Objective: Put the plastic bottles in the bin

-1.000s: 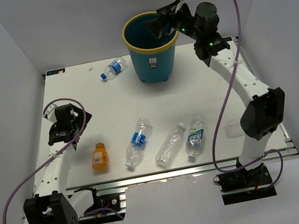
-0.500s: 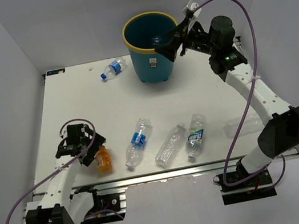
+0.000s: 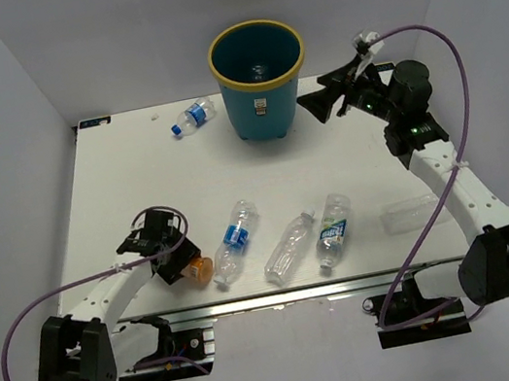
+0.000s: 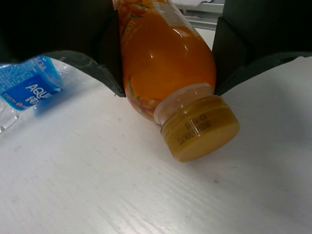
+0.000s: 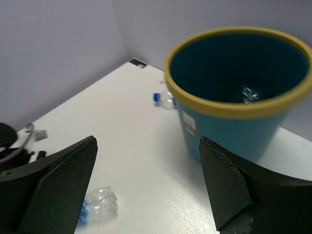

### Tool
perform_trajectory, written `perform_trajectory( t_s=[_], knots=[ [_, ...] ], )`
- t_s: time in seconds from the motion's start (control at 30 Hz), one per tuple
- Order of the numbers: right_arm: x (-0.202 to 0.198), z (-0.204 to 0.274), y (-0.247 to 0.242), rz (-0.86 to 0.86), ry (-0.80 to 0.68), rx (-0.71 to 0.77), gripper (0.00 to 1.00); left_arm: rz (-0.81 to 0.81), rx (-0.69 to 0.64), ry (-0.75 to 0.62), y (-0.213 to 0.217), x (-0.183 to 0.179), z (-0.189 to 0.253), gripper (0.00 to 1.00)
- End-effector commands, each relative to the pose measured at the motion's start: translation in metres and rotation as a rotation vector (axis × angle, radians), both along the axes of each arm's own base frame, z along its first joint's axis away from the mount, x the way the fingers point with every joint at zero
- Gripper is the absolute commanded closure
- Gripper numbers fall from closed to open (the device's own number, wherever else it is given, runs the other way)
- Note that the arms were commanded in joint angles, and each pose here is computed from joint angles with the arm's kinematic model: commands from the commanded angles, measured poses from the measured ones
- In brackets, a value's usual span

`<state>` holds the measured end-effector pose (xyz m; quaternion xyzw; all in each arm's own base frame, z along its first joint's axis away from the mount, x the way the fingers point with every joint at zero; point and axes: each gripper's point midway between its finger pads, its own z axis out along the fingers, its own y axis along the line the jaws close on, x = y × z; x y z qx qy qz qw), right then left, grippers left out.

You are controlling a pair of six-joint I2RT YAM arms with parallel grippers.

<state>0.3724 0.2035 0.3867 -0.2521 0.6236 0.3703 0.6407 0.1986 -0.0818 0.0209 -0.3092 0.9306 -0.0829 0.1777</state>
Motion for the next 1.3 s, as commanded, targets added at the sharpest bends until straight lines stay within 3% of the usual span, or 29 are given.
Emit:
perform_trajectory(
  t_s=[0.0,0.17,0.2,0.27,0.3,0.33,0.4,0.43,0.47,0.5,0.6,0.63,0.67,0.7,0.73,0.8,0.83,0.9,0.93,1.07,1.27],
  knots=[
    [0.003,0.001,-0.028,-0.145,-0.005,0.077,0.11,0.008,0.000,-0.096,-0.005,0.027,0.024,0.58],
    [-0.005,-0.021,-0.070,-0.378,0.005,0.083,0.11,-0.003,-0.007,-0.341,-0.017,0.103,0.100,0.65],
    [-0.005,-0.040,-0.078,-0.421,0.038,0.074,0.11,-0.017,-0.031,-0.476,-0.026,0.134,0.144,0.65],
    [-0.005,-0.048,-0.107,-0.568,0.066,0.106,0.11,-0.032,-0.069,-0.555,-0.041,0.168,0.174,0.66],
    [-0.005,-0.055,-0.117,-0.626,0.089,0.127,0.11,-0.060,-0.116,-0.713,-0.055,0.197,0.229,0.66],
    [-0.003,-0.071,-0.142,-0.760,0.136,0.163,0.11,-0.092,-0.142,-0.735,-0.069,0.214,0.237,0.66],
    [-0.006,-0.081,-0.147,-0.792,0.186,0.229,0.11,-0.129,-0.156,-0.819,-0.084,0.240,0.269,0.65],
    [-0.007,-0.088,-0.148,-0.790,0.193,0.212,0.11,-0.147,-0.177,-0.913,-0.094,0.256,0.316,0.63],
    [-0.009,-0.091,-0.146,-0.778,0.193,0.189,0.11,-0.178,-0.172,-0.894,-0.106,0.277,0.306,0.61],
    [-0.011,-0.100,-0.147,-0.782,0.222,0.167,0.11,-0.243,-0.169,-1.014,-0.117,0.289,0.356,0.59],
    [-0.018,-0.117,-0.152,-0.808,0.254,0.151,0.11,-0.407,-0.203,-1.064,-0.162,0.321,0.361,0.52],
    [-0.022,-0.121,-0.153,-0.816,0.265,0.154,0.11,-0.424,-0.220,-1.155,-0.174,0.324,0.404,0.52],
    [-0.024,-0.133,-0.154,-0.818,0.290,0.148,0.11,-0.447,-0.207,-1.174,-0.181,0.332,0.409,0.52],
    [-0.027,-0.138,-0.152,-0.809,0.309,0.160,0.11,-0.469,-0.198,-1.131,-0.194,0.351,0.383,0.52],
    [-0.031,-0.142,-0.144,-0.760,0.320,0.155,0.11,-0.474,-0.205,-1.202,-0.201,0.353,0.411,0.49],
    [-0.036,-0.157,-0.137,-0.723,0.353,0.139,0.11,-0.507,-0.213,-1.237,-0.214,0.366,0.404,0.36],
    [-0.039,-0.162,-0.126,-0.663,0.369,0.130,0.11,-0.509,-0.219,-1.254,-0.217,0.369,0.402,0.15],
    [-0.044,-0.173,-0.118,-0.625,0.435,0.108,0.11,-0.516,-0.225,-1.285,-0.221,0.374,0.403,0.02],
    [-0.048,-0.180,-0.111,-0.579,0.472,0.086,0.11,-0.532,-0.215,-1.279,-0.226,0.379,0.395,0.02],
    [-0.077,-0.223,-0.094,-0.507,0.628,-0.033,0.11,-0.540,-0.182,-1.391,-0.223,0.365,0.443,0.02],
    [-0.102,-0.259,-0.078,-0.495,0.724,-0.127,0.10,-0.485,-0.094,-1.545,-0.191,0.324,0.522,0.02]
  ],
)
